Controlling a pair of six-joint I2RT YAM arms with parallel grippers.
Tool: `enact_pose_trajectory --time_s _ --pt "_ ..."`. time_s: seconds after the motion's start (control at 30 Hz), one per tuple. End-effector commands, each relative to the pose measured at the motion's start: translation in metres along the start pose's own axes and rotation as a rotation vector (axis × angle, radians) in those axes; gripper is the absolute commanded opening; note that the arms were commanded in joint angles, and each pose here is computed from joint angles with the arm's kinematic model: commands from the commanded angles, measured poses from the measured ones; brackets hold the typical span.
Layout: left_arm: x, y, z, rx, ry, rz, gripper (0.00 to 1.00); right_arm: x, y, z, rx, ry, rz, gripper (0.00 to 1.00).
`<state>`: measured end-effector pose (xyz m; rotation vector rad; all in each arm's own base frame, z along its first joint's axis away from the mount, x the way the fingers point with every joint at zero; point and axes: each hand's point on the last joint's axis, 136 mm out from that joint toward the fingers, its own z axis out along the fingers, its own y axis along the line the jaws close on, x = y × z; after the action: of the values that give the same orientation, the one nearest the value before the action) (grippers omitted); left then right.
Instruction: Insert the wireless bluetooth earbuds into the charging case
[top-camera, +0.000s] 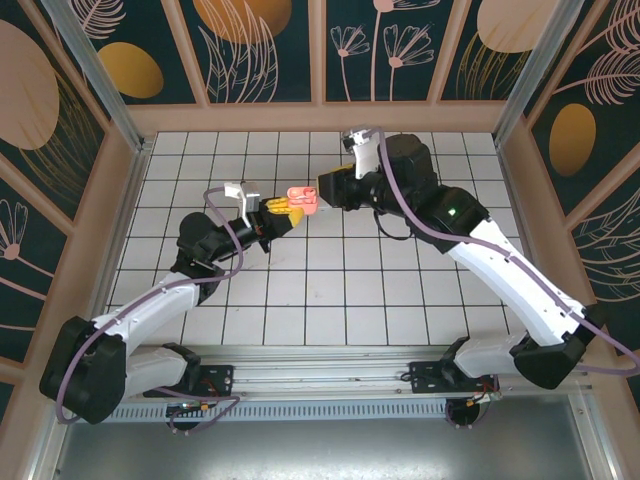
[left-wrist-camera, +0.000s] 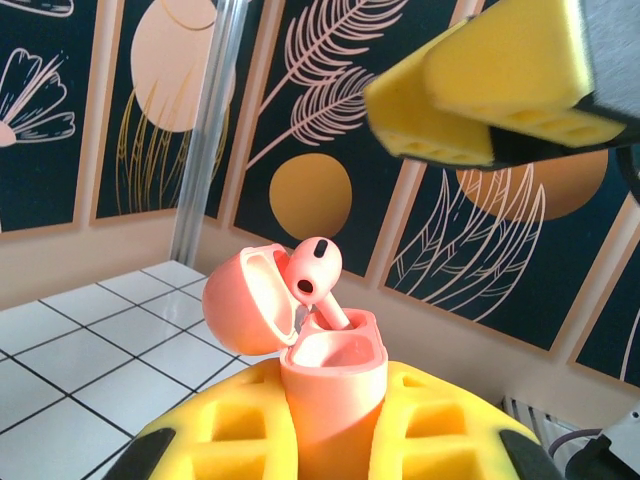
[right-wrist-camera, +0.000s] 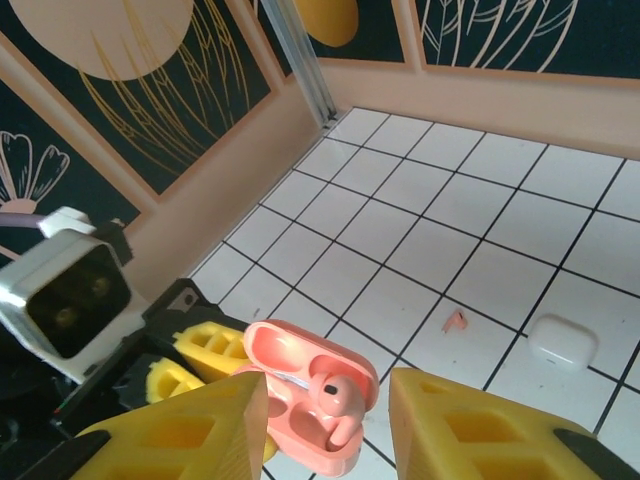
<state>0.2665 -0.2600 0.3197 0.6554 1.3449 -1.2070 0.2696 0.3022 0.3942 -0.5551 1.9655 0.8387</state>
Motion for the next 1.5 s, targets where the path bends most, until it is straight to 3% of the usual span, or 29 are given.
enact_pose_trajectory --time_s 0.0,0.53,1.47 --pt "-0.022 -0.014 0.001 0.040 -0.032 0.098 0.00 0.007 -0.009 0.010 0.038 0.034 0.020 0.37" --pt "-0.021 -0.014 0.002 0.038 -0.001 0.134 0.00 0.016 -0.014 0.028 0.058 0.099 0.063 0.37" --pt "-0.023 -0.017 -0.001 0.030 0.000 0.144 0.00 0.039 -0.003 0.023 -0.069 0.160 0.033 0.29"
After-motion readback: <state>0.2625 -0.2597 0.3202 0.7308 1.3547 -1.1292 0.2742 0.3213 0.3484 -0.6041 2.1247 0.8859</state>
